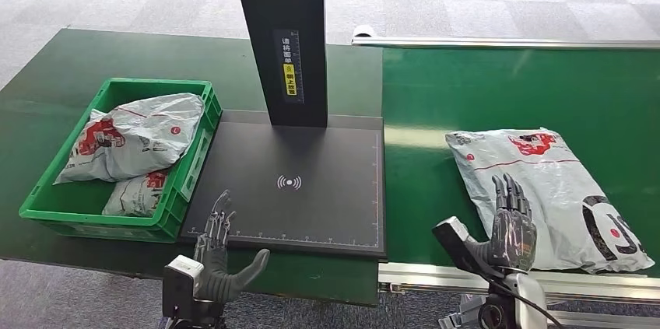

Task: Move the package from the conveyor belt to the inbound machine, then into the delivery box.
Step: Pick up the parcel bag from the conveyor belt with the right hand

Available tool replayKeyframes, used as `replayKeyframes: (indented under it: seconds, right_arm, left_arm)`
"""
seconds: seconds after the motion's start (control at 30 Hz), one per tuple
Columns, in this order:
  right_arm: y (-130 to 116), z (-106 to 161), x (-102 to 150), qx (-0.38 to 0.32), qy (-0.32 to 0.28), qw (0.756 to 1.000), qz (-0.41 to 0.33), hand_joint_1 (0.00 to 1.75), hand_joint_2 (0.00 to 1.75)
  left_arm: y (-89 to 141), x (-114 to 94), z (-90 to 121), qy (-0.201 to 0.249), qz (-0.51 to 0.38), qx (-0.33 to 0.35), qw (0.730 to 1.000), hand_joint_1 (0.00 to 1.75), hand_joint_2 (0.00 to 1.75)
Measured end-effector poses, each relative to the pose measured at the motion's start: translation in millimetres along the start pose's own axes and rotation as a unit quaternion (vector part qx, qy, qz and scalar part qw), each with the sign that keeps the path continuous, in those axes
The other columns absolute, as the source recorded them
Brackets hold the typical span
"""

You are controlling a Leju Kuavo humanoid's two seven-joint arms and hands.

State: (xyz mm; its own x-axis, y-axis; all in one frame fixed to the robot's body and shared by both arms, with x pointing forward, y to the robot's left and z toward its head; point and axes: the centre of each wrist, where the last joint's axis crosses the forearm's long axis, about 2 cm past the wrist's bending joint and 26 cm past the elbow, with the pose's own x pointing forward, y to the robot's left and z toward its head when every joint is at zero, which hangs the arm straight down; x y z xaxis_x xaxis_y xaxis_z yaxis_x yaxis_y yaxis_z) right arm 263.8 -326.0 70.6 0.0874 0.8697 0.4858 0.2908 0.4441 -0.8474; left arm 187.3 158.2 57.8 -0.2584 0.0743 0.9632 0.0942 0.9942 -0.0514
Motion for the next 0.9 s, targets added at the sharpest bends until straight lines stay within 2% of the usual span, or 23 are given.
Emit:
replayKeyframes:
  seconds: [0.17,0.33,0.5,0.63,0.7,0.83,0.9]
  right_arm:
    - [-3,-22,-48,0.028,0.092,0.993,0.064,0.00,1.75]
    - [-3,-30,-93,0.059,0.176,0.979,0.080,0.00,1.75]
    - [-5,-37,-114,0.075,0.219,0.970,0.079,0.00,1.75]
    - [-4,-42,-115,0.078,0.224,0.968,0.076,0.44,1.75]
    - [-4,-42,-115,0.078,0.224,0.968,0.076,0.44,1.75]
    - [0,-46,-111,0.079,0.195,0.976,0.063,1.75,1.75]
    - [1,-48,-106,0.057,0.161,0.984,0.050,1.75,1.75]
  left_arm:
    - [1,2,-4,-0.002,-0.002,-0.010,1.000,0.00,1.75]
    - [4,2,-6,-0.007,-0.002,-0.002,1.000,0.00,1.75]
    - [8,1,-5,-0.014,-0.003,0.018,1.000,0.00,1.75]
    - [10,0,-4,-0.013,-0.004,0.026,1.000,0.00,1.75]
    - [10,0,-4,-0.013,-0.005,0.026,1.000,0.00,1.75]
    - [13,0,-4,-0.013,-0.013,0.037,0.999,0.00,1.75]
    - [15,0,-5,-0.016,-0.019,0.041,0.999,0.00,1.75]
